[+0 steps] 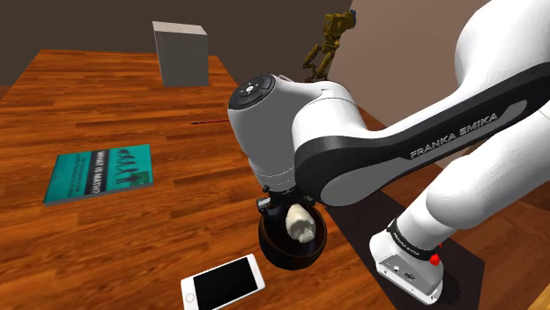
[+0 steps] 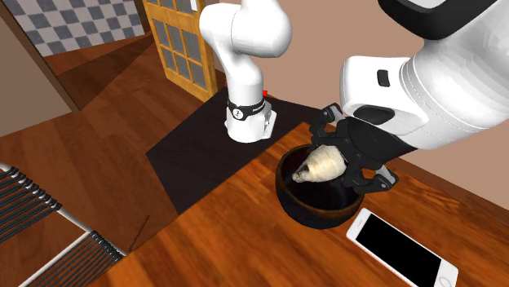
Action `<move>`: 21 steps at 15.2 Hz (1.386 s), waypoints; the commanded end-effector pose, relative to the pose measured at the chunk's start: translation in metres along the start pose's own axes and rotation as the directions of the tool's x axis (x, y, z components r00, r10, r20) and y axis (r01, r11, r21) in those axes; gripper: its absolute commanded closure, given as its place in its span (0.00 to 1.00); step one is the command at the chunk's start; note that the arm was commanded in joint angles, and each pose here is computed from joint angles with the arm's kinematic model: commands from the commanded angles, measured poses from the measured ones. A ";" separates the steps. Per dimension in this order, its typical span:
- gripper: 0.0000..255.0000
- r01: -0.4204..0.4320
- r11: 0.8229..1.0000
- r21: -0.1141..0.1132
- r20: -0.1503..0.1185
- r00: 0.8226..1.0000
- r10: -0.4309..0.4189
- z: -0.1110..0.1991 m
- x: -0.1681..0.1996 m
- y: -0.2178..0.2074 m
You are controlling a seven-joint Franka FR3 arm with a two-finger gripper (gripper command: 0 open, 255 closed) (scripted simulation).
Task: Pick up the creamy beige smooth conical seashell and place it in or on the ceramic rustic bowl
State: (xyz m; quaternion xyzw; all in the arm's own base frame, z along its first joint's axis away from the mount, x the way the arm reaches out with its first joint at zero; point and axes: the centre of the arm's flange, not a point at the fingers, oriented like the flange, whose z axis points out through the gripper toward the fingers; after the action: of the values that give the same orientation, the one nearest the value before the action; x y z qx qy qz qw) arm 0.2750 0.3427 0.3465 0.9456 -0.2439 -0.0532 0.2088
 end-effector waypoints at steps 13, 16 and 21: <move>0.00 0.000 1.000 0.000 0.000 1.000 0.000 -0.050 0.000 0.000; 0.00 0.000 1.000 0.000 0.000 1.000 0.000 -0.050 0.000 0.000; 0.00 0.000 1.000 0.000 0.000 1.000 0.000 -0.050 0.000 0.000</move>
State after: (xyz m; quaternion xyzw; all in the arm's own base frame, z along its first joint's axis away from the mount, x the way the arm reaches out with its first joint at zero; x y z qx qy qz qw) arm 0.2851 0.3612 0.3917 0.9456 -0.2439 -0.0531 0.2087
